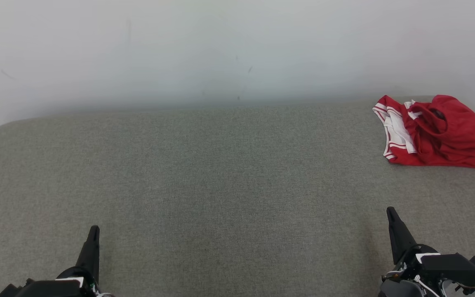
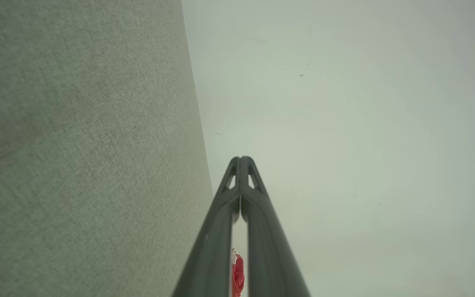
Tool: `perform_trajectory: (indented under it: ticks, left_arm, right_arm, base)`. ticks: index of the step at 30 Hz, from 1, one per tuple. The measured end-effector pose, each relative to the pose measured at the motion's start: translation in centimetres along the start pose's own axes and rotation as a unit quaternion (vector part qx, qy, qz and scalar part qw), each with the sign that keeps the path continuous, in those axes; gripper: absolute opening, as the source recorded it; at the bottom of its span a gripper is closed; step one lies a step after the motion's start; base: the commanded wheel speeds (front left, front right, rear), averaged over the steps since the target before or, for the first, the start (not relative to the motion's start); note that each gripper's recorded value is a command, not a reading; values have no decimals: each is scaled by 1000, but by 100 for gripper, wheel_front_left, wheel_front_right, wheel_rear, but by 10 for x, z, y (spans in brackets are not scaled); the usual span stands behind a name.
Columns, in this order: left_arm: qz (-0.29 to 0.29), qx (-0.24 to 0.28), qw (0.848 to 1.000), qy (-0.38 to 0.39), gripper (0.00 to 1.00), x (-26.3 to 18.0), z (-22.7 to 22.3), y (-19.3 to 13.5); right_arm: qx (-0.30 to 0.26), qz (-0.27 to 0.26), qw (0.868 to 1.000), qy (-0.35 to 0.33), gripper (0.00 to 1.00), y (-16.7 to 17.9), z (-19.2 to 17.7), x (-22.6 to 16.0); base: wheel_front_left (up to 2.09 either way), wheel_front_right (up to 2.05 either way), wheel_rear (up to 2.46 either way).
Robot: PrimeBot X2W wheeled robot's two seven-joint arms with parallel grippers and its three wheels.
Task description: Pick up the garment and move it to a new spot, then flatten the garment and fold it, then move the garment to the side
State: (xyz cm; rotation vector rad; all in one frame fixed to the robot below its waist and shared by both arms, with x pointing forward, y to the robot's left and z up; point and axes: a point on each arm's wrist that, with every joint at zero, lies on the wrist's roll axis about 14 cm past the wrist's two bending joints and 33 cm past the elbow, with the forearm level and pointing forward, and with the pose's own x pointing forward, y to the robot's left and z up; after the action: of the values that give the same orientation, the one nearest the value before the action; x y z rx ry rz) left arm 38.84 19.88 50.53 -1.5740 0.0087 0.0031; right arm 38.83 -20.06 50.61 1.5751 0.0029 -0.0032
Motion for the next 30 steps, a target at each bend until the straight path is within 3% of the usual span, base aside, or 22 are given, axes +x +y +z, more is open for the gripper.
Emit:
perform_trajectory:
  ticks: [30]
  left_arm:
    - [0,0,1000,0,0,0,0,0]
  right_arm:
    - [-1,0,1000,0,0,0,0,0]
  base:
    - [0,0,0]
